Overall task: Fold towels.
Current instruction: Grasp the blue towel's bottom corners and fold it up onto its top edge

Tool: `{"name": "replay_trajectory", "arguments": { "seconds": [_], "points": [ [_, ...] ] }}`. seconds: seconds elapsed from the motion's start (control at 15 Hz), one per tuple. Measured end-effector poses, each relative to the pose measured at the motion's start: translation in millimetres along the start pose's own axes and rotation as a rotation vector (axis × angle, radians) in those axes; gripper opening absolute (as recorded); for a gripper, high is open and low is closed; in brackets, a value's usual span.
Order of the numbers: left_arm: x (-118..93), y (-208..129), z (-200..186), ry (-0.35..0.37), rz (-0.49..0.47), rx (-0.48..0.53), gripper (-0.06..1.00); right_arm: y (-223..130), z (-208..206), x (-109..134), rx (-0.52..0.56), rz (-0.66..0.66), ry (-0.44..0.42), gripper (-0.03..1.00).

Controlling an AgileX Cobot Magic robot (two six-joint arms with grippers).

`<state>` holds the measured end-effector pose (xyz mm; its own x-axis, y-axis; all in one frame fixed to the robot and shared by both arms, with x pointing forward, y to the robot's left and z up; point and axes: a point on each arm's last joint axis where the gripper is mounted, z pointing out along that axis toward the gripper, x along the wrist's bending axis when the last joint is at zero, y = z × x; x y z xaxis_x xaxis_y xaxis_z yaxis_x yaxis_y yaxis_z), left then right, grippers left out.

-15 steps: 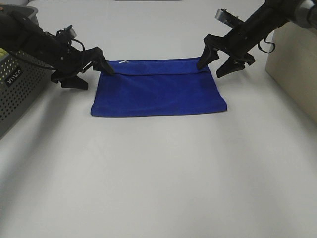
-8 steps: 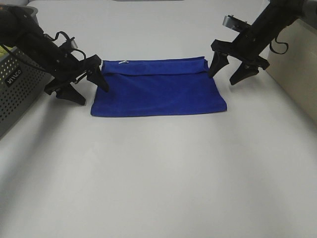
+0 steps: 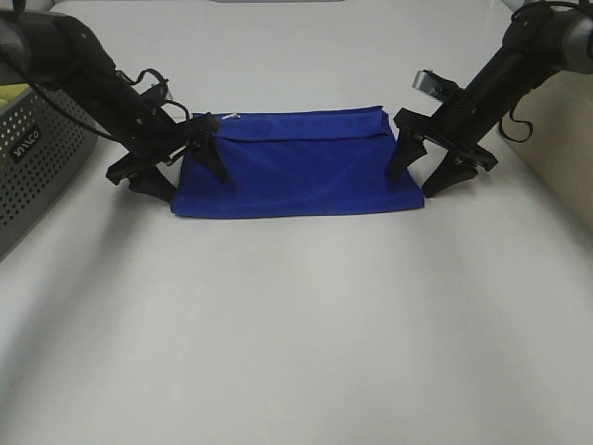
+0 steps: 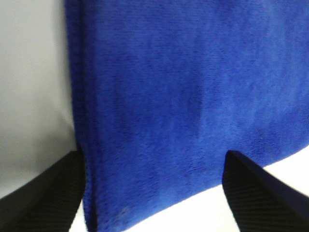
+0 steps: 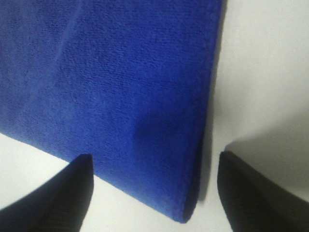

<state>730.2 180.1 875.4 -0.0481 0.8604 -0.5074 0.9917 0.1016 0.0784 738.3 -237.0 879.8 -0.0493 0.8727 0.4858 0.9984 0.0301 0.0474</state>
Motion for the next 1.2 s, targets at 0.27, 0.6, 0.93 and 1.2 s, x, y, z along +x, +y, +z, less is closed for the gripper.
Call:
{"name": "replay_trajectory", "arguments": {
  "seconds": [0.27, 0.6, 0.93, 1.2],
  "points": [
    [-9.6, -2.8, 8.9, -0.005, -0.019, 0.0, 0.64, -3.1, 17.5, 11.5, 0.038, -0.011, 0.022, 0.44],
    [-3.0, -9.7, 13.7, 0.037, -0.006, 0.078, 0.02, -2.9, 14.6, 1.5, 0.038, 0.019, -0.013, 0.02],
    [-9.4, -20.8, -11.4, 0.115, 0.036, 0.169, 0.02, -21.2, -10.2, 8.6, 0.056, 0.036, -0.064, 0.02],
    [-14.1, -61.2, -10.3, 0.159, 0.029, 0.275, 0.02, -70.9, -13.0, 9.5, 0.185, 0.089, -0.065, 0.02]
  ]
}}
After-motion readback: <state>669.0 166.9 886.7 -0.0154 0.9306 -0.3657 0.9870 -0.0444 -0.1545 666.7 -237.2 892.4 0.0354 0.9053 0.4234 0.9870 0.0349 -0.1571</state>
